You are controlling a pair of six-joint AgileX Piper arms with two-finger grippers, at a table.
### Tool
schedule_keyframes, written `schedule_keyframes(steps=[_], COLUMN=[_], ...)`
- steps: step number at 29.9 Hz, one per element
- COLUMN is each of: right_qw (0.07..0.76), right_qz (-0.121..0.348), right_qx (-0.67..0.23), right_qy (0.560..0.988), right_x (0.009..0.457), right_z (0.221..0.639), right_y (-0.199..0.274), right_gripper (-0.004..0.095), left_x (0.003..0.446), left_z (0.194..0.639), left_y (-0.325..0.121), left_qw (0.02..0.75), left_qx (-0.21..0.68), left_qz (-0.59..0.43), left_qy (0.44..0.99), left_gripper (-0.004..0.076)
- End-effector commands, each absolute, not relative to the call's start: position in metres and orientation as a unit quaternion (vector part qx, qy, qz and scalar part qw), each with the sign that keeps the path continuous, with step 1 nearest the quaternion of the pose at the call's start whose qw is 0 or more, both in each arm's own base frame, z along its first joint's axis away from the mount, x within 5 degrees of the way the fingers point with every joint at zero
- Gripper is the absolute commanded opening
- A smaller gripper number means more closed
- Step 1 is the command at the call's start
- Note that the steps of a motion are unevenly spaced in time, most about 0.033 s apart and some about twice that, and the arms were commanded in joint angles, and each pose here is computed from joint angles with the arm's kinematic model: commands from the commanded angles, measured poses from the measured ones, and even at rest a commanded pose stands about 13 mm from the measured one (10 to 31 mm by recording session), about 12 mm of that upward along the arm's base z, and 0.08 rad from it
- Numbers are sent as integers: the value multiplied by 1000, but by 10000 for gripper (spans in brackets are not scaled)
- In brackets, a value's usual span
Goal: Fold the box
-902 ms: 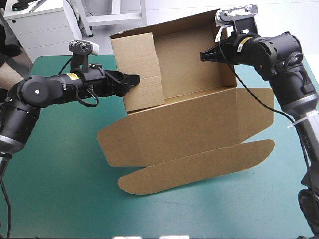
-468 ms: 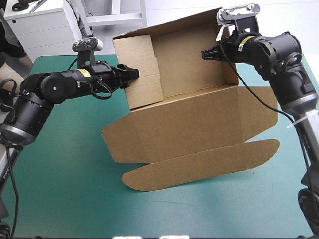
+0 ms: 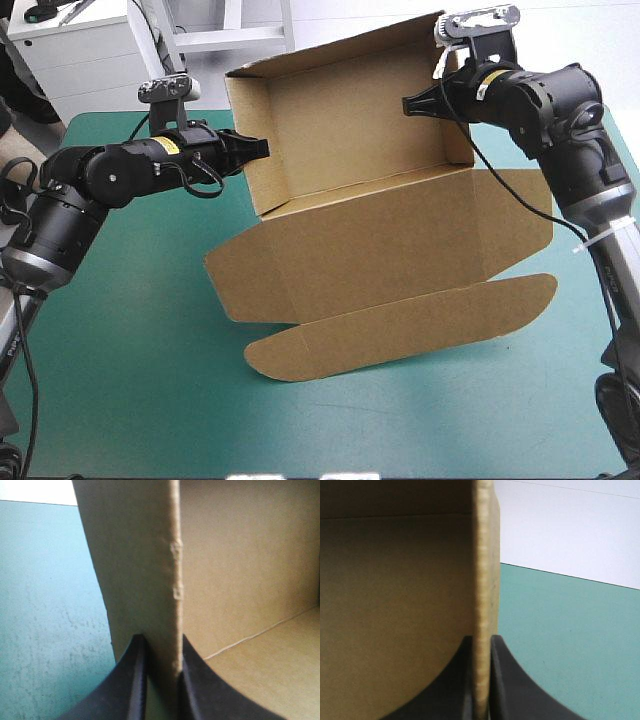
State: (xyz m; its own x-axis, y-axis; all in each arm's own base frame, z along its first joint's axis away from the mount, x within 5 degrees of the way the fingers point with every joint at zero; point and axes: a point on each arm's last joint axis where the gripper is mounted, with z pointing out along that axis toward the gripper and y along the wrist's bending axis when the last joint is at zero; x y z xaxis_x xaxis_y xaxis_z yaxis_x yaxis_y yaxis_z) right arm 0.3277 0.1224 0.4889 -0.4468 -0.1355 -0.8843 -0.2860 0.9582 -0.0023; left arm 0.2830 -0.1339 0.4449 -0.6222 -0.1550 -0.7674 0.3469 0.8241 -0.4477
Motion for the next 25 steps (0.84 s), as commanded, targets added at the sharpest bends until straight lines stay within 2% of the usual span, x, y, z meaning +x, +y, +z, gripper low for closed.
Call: schedule_keyframes(steps=[1,7,14,20,25], right_qw=[553,494,373,311,273], right_qz=[181,149,128,138,141], right_qx=[-117,-149,-162,-162,-159], right_qy=[805,844,905,926,938], right_x=[309,306,321,340,356], right_z=[518,503,462,432,406], right_y=[135,134,142,154,163], right_gripper=[-15,-15,-15,-15,-15], left_x=[269,278,298,317,335], left_z=[473,457,439,431,407], left_y=[-145,-150,-157,-158,-157], left_qw=[462,422,350,328,273], left_qx=[44,62,98,116,118], left_qz=[-370,-342,-285,-232,-198], left_qy=[804,838,887,908,934], left_gripper=[-8,-8,-8,-8,-8])
